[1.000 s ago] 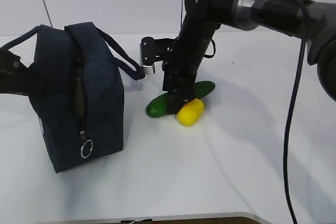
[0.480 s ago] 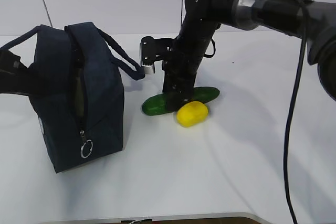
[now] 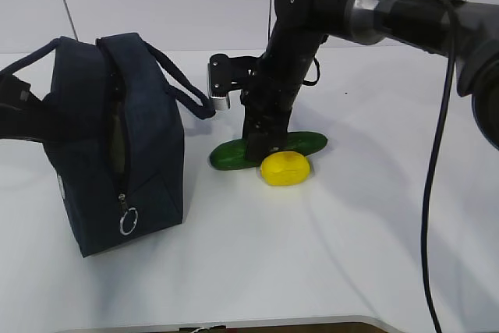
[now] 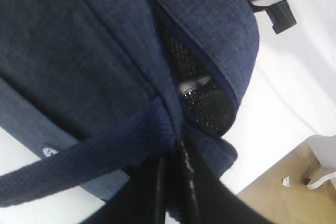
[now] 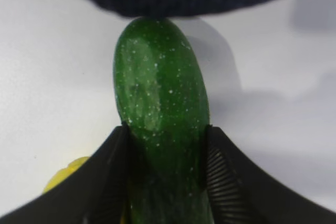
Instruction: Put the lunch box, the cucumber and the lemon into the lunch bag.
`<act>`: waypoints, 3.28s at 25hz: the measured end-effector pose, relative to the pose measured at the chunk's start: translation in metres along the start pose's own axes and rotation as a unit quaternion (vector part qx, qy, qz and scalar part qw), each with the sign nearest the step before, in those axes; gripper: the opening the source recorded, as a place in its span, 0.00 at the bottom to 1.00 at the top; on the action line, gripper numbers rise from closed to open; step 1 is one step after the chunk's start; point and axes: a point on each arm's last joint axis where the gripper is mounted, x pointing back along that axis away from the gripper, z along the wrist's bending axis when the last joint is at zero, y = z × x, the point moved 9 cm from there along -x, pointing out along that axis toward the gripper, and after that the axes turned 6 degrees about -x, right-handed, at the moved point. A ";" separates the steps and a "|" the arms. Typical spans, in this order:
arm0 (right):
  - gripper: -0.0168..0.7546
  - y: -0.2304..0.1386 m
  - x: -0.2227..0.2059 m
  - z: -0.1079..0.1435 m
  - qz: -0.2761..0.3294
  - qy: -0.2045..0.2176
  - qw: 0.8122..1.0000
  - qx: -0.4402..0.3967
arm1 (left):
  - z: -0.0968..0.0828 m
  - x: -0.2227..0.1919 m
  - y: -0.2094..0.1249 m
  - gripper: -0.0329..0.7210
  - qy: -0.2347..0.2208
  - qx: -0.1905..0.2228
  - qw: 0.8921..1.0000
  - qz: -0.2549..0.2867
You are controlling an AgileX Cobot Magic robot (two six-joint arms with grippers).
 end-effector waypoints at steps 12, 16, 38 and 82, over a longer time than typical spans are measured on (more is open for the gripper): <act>0.46 0.014 0.036 -0.023 -0.018 -0.061 0.995 -0.082 | -0.002 0.000 0.002 0.03 -0.006 0.008 1.000 -0.006; 0.46 0.011 0.057 -0.027 -0.005 -0.090 0.990 -0.105 | -0.003 0.000 0.003 0.03 -0.009 0.013 1.000 -0.010; 0.45 0.119 0.192 0.008 -0.307 -0.003 0.882 -0.356 | -0.009 0.000 0.011 0.03 -0.026 0.039 0.999 -0.028; 0.45 0.148 0.056 0.007 -0.265 0.116 0.819 -0.496 | -0.015 0.002 0.023 0.03 -0.046 0.075 0.994 -0.061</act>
